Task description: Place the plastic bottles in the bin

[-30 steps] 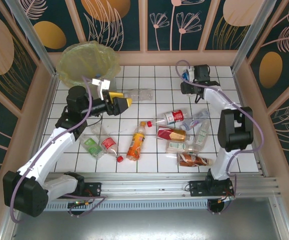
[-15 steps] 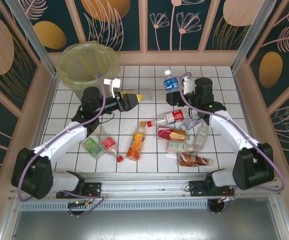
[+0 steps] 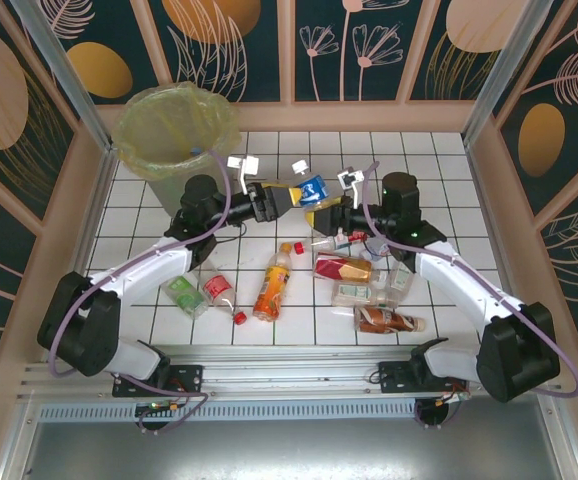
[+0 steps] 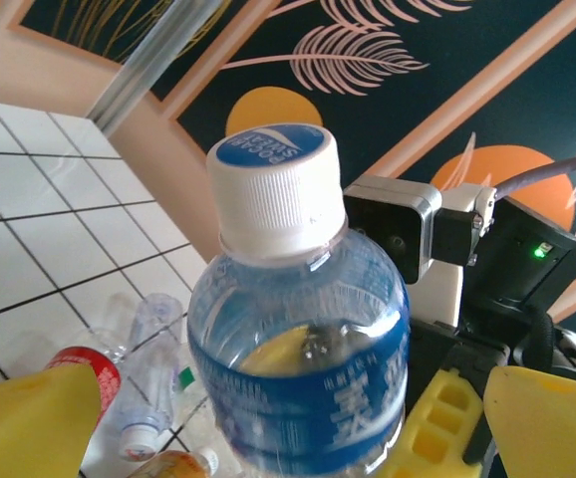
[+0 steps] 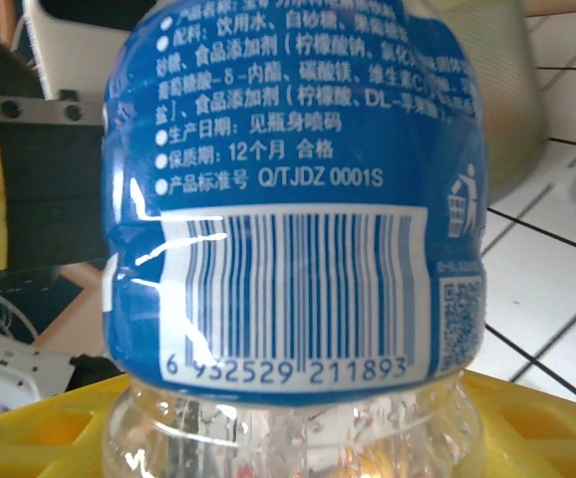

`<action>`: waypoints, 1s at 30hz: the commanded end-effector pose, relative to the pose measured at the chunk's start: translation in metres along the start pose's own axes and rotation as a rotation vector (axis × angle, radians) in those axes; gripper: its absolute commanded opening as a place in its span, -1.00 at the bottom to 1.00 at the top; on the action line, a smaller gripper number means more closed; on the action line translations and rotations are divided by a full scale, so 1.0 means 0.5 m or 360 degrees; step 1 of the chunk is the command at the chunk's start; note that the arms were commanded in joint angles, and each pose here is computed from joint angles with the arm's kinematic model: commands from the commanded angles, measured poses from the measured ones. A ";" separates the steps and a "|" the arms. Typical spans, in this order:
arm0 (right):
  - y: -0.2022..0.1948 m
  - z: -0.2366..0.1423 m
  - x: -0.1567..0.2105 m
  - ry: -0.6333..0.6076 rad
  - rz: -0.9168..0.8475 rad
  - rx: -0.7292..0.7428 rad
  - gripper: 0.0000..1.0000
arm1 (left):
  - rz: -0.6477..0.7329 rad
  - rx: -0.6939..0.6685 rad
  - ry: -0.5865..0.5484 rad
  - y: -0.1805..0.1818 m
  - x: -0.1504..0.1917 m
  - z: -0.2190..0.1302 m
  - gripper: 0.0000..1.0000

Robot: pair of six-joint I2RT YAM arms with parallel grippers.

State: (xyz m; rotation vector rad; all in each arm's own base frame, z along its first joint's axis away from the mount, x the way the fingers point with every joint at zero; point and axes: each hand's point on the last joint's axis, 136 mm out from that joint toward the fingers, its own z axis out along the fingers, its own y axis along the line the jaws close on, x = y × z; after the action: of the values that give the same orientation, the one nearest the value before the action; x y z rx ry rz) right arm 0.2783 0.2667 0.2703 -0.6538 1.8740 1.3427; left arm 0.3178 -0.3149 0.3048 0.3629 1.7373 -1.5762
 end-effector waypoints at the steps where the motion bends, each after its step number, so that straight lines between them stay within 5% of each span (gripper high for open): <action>1: 0.058 -0.003 -0.010 -0.0026 -0.0073 -0.0196 0.30 | 0.0058 0.0134 -0.0023 -0.045 -0.020 0.011 0.97; 12: 0.074 0.019 0.009 0.0045 -0.0072 -0.0263 0.30 | 0.0053 0.0244 0.0113 -0.077 0.012 0.035 0.90; 30: 0.056 0.024 0.006 0.0021 -0.0053 -0.0192 0.30 | 0.0109 0.0261 0.0098 -0.101 0.004 0.028 0.17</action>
State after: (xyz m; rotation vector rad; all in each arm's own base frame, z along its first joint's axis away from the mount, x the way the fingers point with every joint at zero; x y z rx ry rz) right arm 0.2539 0.2856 0.2797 -0.7588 1.8155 1.4584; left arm 0.3001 -0.3370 0.3139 0.4685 1.7208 -1.6631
